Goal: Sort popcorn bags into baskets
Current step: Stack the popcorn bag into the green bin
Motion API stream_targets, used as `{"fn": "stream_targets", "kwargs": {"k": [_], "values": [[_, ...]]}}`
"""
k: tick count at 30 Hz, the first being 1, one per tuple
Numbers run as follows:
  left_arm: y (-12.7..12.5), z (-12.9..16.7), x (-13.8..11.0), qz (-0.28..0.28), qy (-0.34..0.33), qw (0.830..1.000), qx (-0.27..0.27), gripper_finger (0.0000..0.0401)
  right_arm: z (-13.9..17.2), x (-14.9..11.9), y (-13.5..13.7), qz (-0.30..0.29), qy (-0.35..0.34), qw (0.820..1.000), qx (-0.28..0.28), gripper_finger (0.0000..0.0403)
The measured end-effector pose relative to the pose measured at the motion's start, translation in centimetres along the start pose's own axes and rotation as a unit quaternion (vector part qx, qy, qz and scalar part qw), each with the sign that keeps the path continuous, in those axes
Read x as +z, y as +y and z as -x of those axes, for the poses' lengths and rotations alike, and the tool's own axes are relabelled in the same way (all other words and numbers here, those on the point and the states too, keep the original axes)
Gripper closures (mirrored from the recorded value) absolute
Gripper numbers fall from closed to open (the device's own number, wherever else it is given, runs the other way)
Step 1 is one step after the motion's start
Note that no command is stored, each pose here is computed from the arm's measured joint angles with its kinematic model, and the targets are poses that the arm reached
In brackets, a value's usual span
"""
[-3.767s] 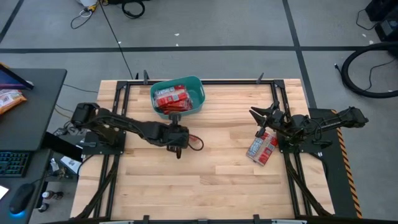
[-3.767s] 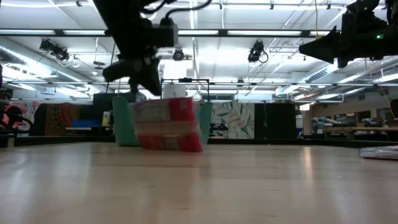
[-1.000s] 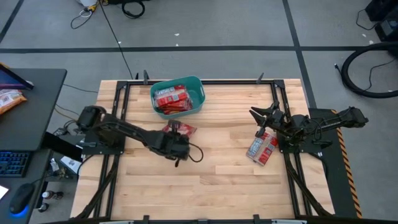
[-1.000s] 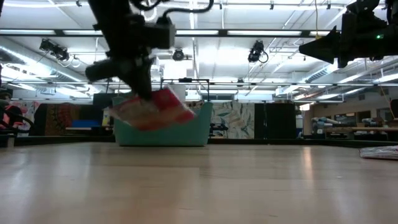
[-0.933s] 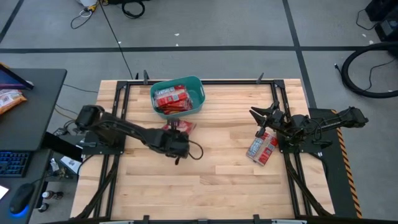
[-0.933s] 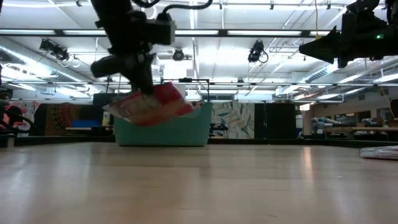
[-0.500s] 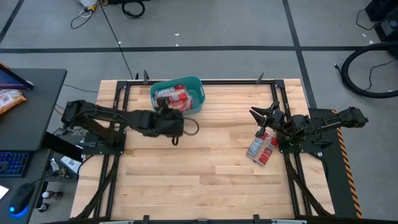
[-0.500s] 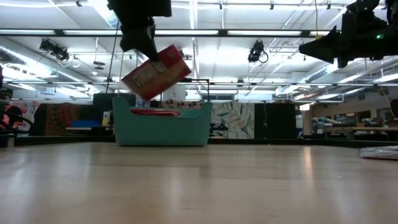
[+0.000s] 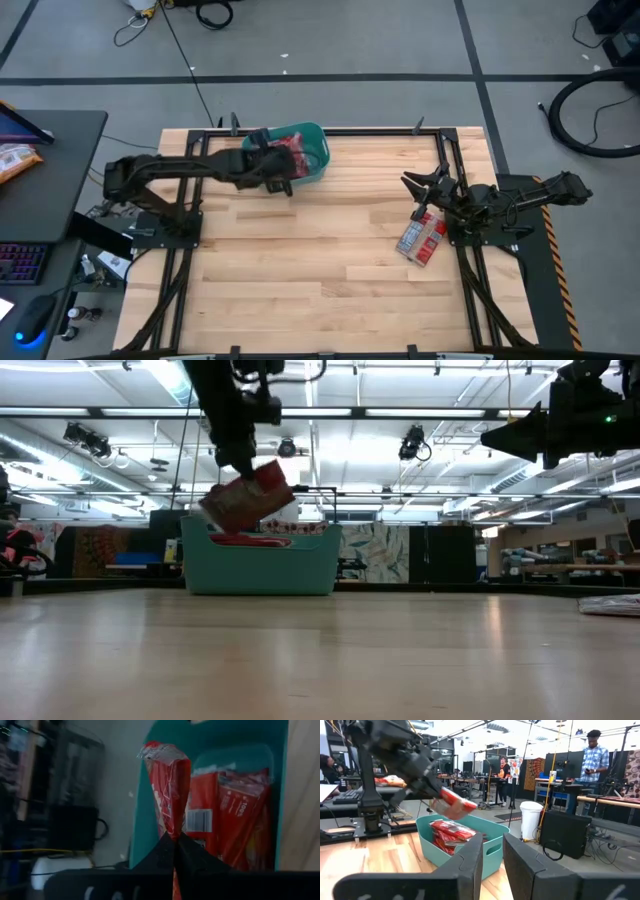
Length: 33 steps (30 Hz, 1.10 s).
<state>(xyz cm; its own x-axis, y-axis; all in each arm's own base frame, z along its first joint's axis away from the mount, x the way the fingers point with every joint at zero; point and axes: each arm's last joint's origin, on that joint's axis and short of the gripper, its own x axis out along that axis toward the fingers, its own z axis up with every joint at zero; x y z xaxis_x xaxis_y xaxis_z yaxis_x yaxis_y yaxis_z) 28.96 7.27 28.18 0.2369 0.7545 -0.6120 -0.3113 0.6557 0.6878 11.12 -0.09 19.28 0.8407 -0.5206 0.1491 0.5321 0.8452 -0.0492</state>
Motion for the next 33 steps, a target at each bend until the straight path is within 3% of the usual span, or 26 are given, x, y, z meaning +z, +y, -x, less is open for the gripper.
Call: {"fn": "stream_targets", "kwargs": {"k": [4, 12, 17, 27, 33], "values": [[0.8, -2.6, -0.3, 0.013, 0.029, 0.999, -0.031, 0.0394, 0.0, 0.0, 0.0, 0.000, 0.000, 1.000, 0.000, 0.0322], [1.6, -5.5, -0.9, 0.007, 0.073, 0.997, -0.029, 0.0392, 0.0, 0.0, 0.0, 0.000, 0.000, 1.000, 0.000, 0.0322], [1.7, -5.7, -0.9, 0.027, 0.070, 0.997, -0.031, 0.0366, 0.0, 0.0, 0.0, 0.000, 0.000, 1.000, 0.000, 0.0322], [1.4, -4.8, -0.6, 0.027, 0.060, 0.998, -0.010, 0.0256, 0.0, 0.0, 0.0, 0.000, 0.000, 1.000, 0.000, 0.0322], [1.3, -3.0, 0.0, 0.029, 0.016, 0.999, -0.024, 0.0245, 0.0, 0.0, 0.0, 0.000, 0.000, 1.000, 0.000, 0.0322]]}}
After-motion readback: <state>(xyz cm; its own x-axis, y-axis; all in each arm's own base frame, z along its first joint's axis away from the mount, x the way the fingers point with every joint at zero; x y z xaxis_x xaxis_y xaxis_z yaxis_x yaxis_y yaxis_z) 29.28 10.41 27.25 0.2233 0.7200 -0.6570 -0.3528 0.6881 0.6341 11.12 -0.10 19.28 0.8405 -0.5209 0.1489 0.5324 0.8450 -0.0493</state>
